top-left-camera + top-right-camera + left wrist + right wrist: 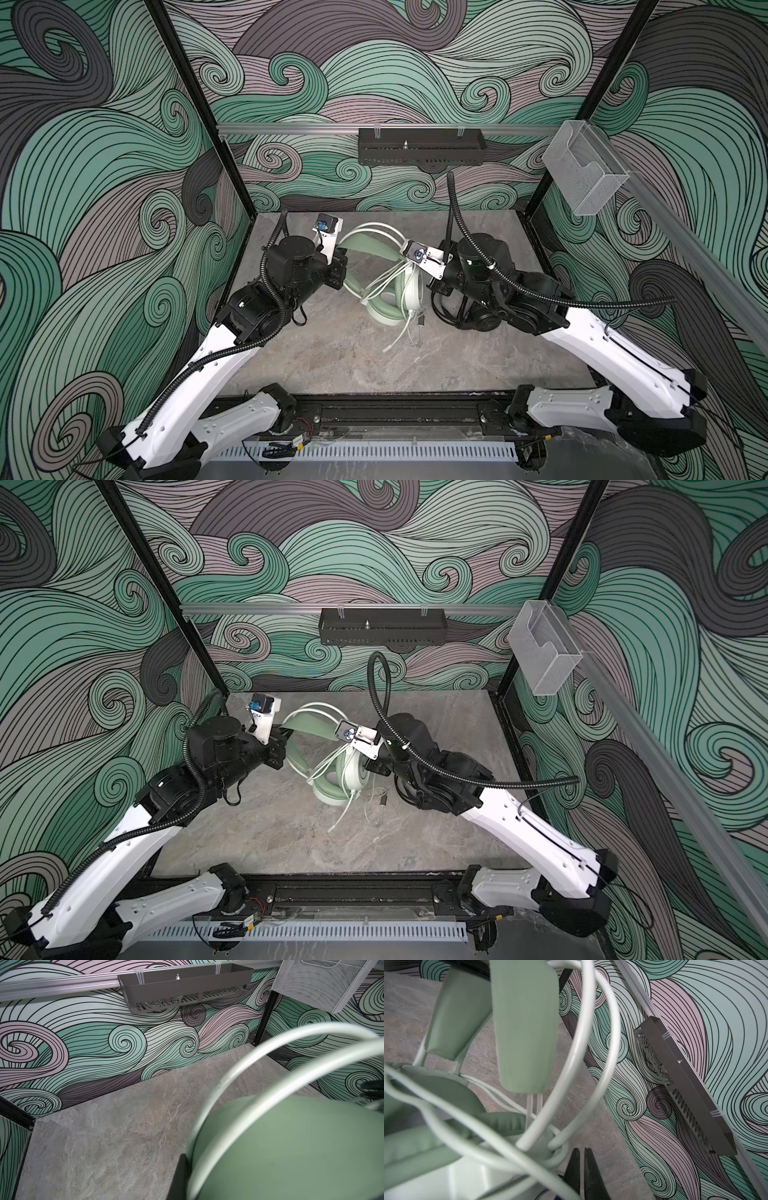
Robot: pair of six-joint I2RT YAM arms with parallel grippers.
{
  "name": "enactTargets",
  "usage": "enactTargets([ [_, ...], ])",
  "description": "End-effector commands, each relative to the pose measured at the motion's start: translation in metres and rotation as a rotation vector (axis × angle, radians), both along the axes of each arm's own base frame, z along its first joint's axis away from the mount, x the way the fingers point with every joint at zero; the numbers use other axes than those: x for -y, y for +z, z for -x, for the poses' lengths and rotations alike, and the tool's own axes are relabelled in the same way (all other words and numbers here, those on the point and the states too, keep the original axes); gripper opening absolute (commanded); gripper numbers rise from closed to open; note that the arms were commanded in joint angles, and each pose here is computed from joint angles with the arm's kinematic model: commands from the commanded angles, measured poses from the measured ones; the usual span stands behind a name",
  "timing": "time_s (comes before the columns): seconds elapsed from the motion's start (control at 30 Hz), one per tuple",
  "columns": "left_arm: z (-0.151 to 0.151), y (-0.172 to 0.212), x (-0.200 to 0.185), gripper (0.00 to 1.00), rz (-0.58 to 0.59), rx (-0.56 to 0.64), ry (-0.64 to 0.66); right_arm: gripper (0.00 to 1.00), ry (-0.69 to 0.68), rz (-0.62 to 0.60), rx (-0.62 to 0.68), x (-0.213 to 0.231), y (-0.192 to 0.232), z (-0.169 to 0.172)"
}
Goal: Wrap the headphones
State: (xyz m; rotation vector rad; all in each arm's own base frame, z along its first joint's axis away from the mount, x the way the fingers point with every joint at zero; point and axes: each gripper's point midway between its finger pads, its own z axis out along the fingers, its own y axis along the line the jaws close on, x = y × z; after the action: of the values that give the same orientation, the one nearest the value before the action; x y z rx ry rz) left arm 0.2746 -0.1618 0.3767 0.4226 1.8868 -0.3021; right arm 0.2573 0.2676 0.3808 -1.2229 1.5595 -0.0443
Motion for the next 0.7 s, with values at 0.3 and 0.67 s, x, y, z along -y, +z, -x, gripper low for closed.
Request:
enactTargets([
  [0.3, 0.021, 0.066, 0.009, 0.0, 0.195, 0.069, -0.087, 0.19, 0.032, -0.268, -0.014, -0.002, 0.028, -0.005],
  [0.67, 0.028, 0.098, 0.018, 0.0, 0.349, 0.062, -0.13, 0.28, 0.069, -0.529, -0.102, 0.001, 0.038, -0.015],
])
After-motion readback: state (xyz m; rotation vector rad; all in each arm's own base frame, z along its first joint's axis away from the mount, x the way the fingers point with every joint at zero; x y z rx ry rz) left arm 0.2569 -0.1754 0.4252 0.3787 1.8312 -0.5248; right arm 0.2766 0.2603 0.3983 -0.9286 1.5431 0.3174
